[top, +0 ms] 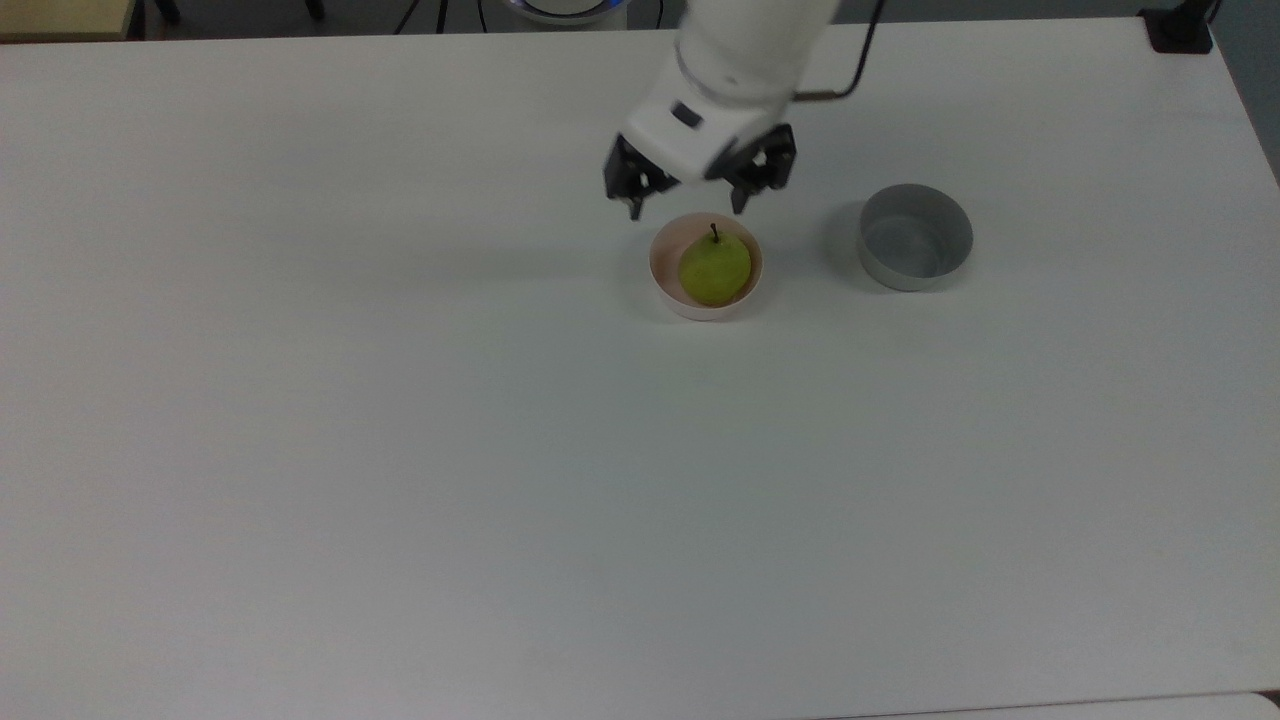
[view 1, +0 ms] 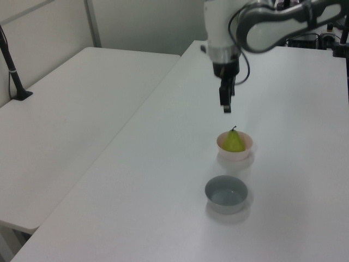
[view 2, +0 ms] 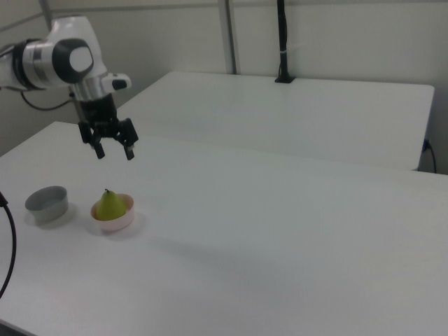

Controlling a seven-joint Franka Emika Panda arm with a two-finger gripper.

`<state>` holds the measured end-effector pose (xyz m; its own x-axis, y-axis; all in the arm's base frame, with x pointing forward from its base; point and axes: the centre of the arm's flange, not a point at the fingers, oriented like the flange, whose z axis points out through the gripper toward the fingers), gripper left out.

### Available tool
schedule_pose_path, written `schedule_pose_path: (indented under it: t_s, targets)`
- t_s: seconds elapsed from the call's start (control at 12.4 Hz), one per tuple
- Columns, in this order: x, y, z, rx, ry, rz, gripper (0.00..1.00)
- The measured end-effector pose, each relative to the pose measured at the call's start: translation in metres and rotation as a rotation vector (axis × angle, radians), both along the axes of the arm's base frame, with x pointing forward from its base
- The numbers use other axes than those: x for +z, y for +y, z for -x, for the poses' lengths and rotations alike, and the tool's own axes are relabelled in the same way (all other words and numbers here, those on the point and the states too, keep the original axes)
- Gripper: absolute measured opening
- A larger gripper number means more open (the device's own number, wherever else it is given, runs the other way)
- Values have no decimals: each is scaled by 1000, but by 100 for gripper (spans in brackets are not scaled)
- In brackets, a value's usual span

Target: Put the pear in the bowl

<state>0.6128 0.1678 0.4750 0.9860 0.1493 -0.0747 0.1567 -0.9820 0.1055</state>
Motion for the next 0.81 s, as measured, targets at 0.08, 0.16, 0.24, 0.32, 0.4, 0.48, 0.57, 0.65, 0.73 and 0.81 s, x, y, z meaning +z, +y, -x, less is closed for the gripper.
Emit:
schedule_pose_path:
  t_s: [0.08, 0.16, 0.24, 0.32, 0.4, 0.48, 0.57, 0.65, 0.73, 0.81]
  targets:
    - [25, -21, 4, -31, -16, -7, 100]
    - [48, -42, 10, -63, -32, -13, 100]
    - [65, -63, 16, -85, -32, -15, 100]
    - [75, -88, 21, -105, -14, -14, 100]
    - [76, -112, 21, -126, -1, -13, 100]
    - [74, -139, 20, -152, 6, -13, 100]
    - [73, -174, 19, -190, 10, -19, 100]
    - [73, -195, 20, -217, 11, -33, 100]
    - [73, -207, 21, -237, 12, -40, 100]
    - [76, -211, 22, -244, 7, -43, 100]
